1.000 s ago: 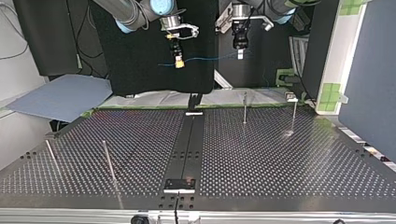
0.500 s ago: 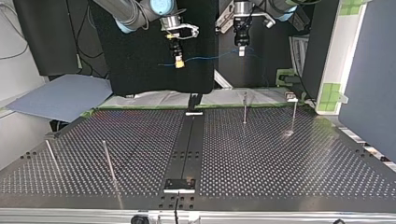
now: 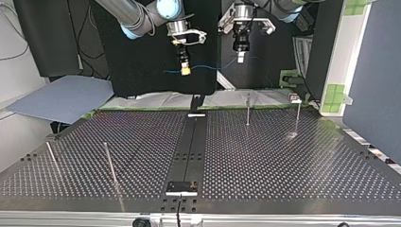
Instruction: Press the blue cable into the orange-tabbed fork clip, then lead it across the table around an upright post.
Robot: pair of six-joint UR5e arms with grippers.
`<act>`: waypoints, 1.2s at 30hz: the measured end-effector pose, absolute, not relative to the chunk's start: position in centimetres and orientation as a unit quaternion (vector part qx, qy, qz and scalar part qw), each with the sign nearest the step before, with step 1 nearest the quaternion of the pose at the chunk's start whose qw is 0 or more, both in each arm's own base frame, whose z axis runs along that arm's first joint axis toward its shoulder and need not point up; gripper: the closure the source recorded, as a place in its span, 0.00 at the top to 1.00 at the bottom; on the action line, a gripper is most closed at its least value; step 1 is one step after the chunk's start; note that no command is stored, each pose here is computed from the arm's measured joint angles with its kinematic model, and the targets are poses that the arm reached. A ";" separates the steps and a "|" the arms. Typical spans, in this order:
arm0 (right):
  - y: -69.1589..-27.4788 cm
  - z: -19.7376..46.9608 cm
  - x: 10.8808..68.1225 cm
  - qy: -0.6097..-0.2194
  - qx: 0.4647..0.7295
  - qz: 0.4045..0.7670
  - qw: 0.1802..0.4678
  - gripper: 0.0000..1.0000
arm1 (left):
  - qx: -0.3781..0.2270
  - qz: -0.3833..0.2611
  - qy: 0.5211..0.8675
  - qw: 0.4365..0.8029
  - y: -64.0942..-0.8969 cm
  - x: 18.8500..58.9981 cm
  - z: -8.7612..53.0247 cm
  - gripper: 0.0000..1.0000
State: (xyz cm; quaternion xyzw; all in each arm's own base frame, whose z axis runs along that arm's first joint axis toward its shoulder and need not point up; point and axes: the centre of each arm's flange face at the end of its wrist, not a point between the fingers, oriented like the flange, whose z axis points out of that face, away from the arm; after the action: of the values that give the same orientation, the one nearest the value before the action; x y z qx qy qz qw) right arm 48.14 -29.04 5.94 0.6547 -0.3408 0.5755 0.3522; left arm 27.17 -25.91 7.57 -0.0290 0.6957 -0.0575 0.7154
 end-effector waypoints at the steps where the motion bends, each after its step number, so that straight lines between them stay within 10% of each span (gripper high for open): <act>1: -29.2 6.1 48.3 -0.341 0.652 0.580 0.349 0.00 | -0.033 -0.061 0.694 0.717 -25.9 27.3 7.6 0.00; 36: -32.3 -4.3 49.1 -0.358 0.669 0.571 0.312 0.00 | -0.065 -0.029 0.722 0.688 -18.6 33.1 -0.6 0.00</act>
State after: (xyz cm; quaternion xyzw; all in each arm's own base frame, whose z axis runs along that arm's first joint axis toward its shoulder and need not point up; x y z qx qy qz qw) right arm 49.08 -32.33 -4.27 0.6694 -0.3582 0.5714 0.3117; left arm 33.13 -18.57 -0.60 -0.0650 0.7223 -0.0294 0.6879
